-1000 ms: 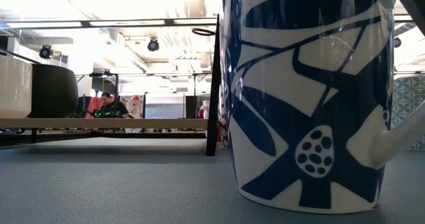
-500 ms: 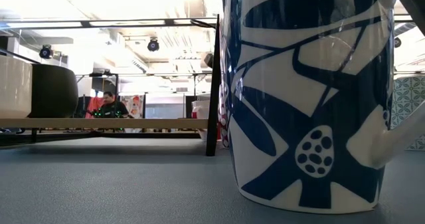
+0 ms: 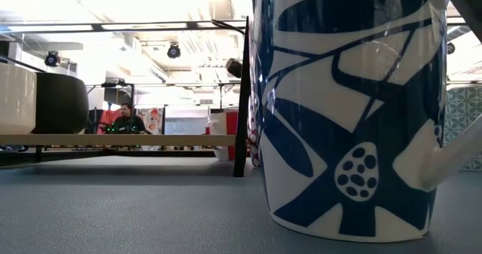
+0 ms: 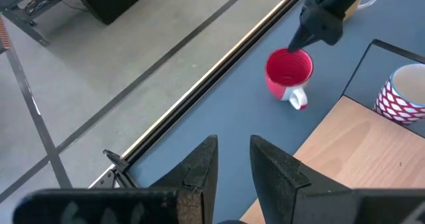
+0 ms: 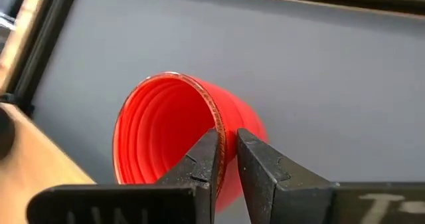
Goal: Place coffee mugs
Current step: Put the red mug on the shelf
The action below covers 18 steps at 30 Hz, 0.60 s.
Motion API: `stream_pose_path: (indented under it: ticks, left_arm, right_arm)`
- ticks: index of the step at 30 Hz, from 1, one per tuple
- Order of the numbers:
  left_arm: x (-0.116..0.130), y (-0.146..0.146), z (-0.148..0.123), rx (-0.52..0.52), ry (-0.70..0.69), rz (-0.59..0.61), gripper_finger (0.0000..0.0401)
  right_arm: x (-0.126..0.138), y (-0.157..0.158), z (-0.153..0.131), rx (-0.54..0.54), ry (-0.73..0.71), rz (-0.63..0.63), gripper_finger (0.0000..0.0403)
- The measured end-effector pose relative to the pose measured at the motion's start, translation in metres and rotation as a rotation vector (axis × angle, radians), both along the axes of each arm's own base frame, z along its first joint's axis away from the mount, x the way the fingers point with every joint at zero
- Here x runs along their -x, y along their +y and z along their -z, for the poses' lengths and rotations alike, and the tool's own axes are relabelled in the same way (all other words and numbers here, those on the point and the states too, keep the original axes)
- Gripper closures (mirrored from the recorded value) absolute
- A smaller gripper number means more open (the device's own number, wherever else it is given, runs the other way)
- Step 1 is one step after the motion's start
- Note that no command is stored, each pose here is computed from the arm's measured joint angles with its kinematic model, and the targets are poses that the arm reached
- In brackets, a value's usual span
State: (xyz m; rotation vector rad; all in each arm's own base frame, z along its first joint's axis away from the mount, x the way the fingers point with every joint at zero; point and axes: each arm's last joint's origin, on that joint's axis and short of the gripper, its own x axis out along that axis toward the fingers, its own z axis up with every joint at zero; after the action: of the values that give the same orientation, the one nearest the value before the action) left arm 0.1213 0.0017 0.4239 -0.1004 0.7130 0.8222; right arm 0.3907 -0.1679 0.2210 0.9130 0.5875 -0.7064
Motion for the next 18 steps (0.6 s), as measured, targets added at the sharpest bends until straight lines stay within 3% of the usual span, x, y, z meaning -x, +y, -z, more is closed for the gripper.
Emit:
stream_pose_path:
  ticks: [9,18]
  left_arm:
    - [0.001,0.0,0.0,0.002,-0.005,-0.002,0.033]
    - [-0.003,-0.001,0.005,0.017,0.016,0.004,0.033]
  right_arm:
    - [-0.019,0.007,0.008,-0.027,-0.123,-0.033,0.0365]
    - [-0.02,0.007,0.007,-0.005,-0.129,-0.045,0.0365]
